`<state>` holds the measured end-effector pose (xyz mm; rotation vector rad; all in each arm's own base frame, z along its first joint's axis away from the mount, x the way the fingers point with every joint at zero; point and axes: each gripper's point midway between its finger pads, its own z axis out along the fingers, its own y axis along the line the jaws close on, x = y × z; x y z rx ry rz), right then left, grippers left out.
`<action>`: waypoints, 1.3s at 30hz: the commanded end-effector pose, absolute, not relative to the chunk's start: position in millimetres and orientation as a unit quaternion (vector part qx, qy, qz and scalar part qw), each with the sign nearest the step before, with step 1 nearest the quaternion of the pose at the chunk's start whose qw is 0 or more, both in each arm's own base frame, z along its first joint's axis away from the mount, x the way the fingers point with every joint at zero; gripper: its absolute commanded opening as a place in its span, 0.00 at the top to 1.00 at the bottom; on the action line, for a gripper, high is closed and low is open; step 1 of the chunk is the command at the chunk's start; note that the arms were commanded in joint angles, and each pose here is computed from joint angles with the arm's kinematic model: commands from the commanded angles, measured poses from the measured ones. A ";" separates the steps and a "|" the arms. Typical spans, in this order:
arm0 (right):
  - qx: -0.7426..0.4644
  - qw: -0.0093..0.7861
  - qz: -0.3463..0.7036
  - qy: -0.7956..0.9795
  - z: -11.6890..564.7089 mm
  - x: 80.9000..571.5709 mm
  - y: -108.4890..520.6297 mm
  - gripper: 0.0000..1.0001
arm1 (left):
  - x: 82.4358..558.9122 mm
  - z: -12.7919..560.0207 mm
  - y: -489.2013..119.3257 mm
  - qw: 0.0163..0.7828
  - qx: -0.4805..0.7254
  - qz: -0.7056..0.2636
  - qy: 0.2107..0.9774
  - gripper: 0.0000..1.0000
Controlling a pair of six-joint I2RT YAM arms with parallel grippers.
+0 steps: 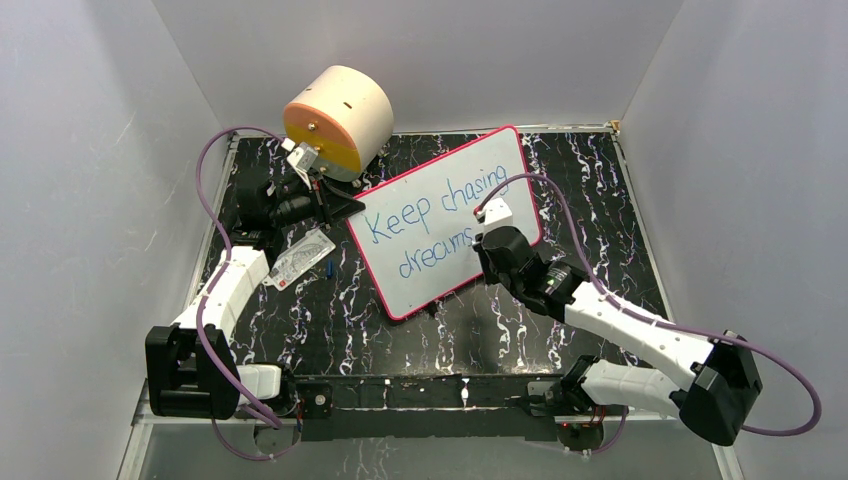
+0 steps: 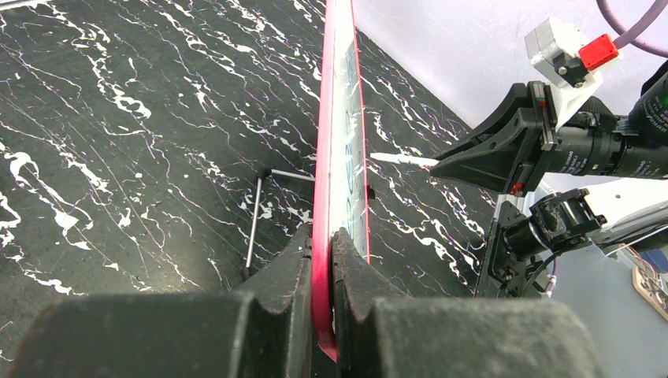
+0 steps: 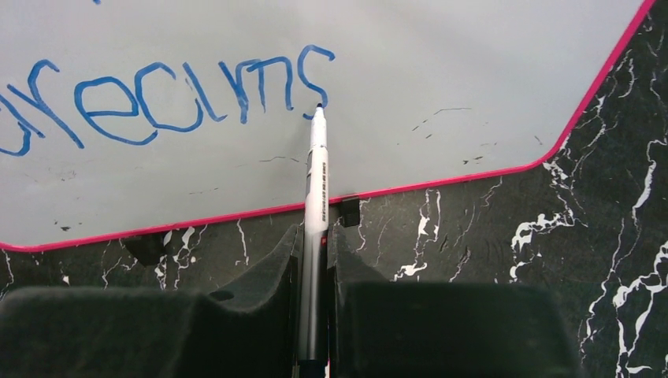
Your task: Write a sentence on the whiteboard
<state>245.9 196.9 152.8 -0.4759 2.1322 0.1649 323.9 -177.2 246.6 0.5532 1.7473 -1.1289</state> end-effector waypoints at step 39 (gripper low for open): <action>-0.148 0.511 0.041 0.846 189.1 264.4 157.8 1.00 | 317.8 222.6 -183.3 0.449 0.236 -0.454 0.732 0.99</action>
